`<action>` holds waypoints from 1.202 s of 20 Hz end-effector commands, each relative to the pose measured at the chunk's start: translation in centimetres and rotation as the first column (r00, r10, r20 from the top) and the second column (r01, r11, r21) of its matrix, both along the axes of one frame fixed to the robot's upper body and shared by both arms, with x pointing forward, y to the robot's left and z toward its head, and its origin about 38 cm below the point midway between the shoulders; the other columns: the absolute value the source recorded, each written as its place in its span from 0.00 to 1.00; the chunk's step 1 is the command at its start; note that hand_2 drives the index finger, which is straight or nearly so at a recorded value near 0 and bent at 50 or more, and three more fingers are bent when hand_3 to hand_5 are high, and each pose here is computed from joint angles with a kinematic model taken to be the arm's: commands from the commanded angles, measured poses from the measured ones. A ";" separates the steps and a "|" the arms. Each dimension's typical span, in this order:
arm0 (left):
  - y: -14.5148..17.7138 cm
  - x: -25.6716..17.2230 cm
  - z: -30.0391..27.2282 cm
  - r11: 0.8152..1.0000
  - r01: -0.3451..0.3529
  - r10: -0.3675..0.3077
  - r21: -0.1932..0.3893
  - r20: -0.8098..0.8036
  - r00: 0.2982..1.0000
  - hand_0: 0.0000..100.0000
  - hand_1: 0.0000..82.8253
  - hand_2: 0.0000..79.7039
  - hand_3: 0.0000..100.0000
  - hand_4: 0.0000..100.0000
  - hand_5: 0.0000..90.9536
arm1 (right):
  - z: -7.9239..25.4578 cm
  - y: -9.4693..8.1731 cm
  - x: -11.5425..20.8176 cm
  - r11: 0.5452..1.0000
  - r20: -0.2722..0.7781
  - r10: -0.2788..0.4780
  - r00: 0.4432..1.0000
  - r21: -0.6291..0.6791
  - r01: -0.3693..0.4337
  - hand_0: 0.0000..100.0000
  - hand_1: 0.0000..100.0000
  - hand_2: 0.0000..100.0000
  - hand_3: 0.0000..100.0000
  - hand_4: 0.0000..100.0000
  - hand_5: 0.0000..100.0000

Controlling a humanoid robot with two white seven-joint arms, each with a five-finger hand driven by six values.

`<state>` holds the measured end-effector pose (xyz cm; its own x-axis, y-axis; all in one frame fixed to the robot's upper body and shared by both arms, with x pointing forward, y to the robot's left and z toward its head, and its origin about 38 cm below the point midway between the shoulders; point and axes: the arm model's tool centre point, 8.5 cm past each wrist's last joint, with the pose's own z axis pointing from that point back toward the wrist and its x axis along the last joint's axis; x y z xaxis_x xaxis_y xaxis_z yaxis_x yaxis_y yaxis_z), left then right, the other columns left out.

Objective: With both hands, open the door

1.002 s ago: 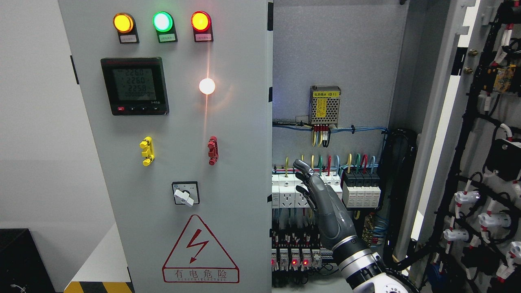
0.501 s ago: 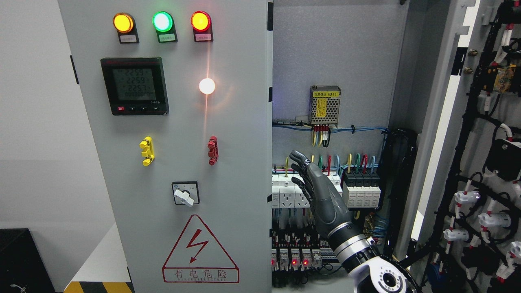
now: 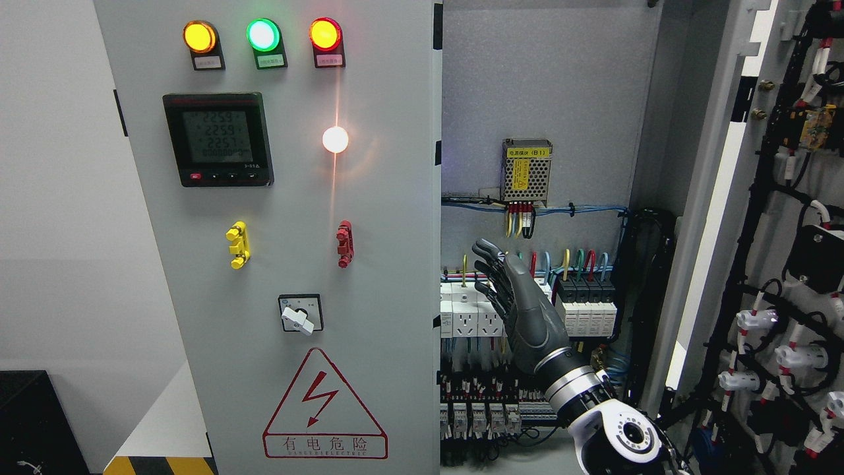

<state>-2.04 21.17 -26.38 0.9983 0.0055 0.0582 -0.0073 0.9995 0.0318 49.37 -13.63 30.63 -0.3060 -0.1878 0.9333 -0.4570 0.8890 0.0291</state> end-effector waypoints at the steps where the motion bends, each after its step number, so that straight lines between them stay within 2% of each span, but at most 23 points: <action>1: 0.0 -1.0 0.1 0.998 -0.058 0.058 0.004 -0.029 0.998 0.00 0.00 0.00 0.00 0.00 0.00 | -0.7 -0.1 0.8 0.999 -0.030 0.042 0.999 -0.004 -0.042 0.19 0.00 0.00 0.00 0.00 0.00; 3: 0.0 -1.0 0.1 0.998 -0.059 0.059 0.004 -0.029 0.998 0.00 0.00 0.00 0.00 0.00 0.00 | -0.7 0.3 0.6 0.995 -0.033 0.097 0.995 -0.022 -0.097 0.19 0.00 0.00 0.00 0.00 0.00; 5: 0.0 -1.0 0.1 0.998 -0.059 0.059 0.004 -0.029 0.998 0.00 0.00 0.00 0.00 0.00 0.00 | -0.7 0.3 0.8 0.994 -0.067 0.105 0.992 -0.026 -0.107 0.19 0.00 0.00 0.00 0.00 0.00; 9: 0.0 -1.0 0.1 0.998 -0.056 0.056 0.004 -0.029 0.998 0.00 0.00 0.00 0.00 0.00 0.00 | 0.5 0.4 1.2 0.988 -0.064 0.152 0.986 0.029 -0.150 0.19 0.00 0.00 0.00 0.00 0.00; 12: 0.0 -1.0 0.1 0.998 -0.059 0.059 0.004 -0.029 0.998 0.00 0.00 0.00 0.00 0.00 0.00 | 0.4 -0.5 1.4 0.990 -0.068 0.140 0.988 0.018 -0.139 0.19 0.00 0.00 0.00 0.00 0.00; 18: 0.0 -1.0 0.1 0.998 -0.058 0.058 0.004 -0.029 0.998 0.00 0.00 0.00 0.00 0.00 0.00 | 0.4 -0.5 1.6 0.987 -0.077 0.158 0.984 0.039 -0.155 0.19 0.00 0.00 0.00 0.00 0.00; 21: 0.0 -1.0 0.1 0.998 -0.059 0.059 0.004 -0.029 0.998 0.00 0.00 0.00 0.00 0.00 0.00 | 0.4 -0.1 1.3 0.979 -0.067 0.202 0.977 0.028 -0.200 0.19 0.00 0.00 0.00 0.00 0.00; 24: 0.0 -1.0 0.1 0.998 -0.059 0.059 0.004 -0.029 0.998 0.00 0.00 0.00 0.00 0.00 0.00 | 0.3 -0.2 1.3 0.978 -0.068 0.208 0.976 0.026 -0.206 0.19 0.00 0.00 0.00 0.00 0.00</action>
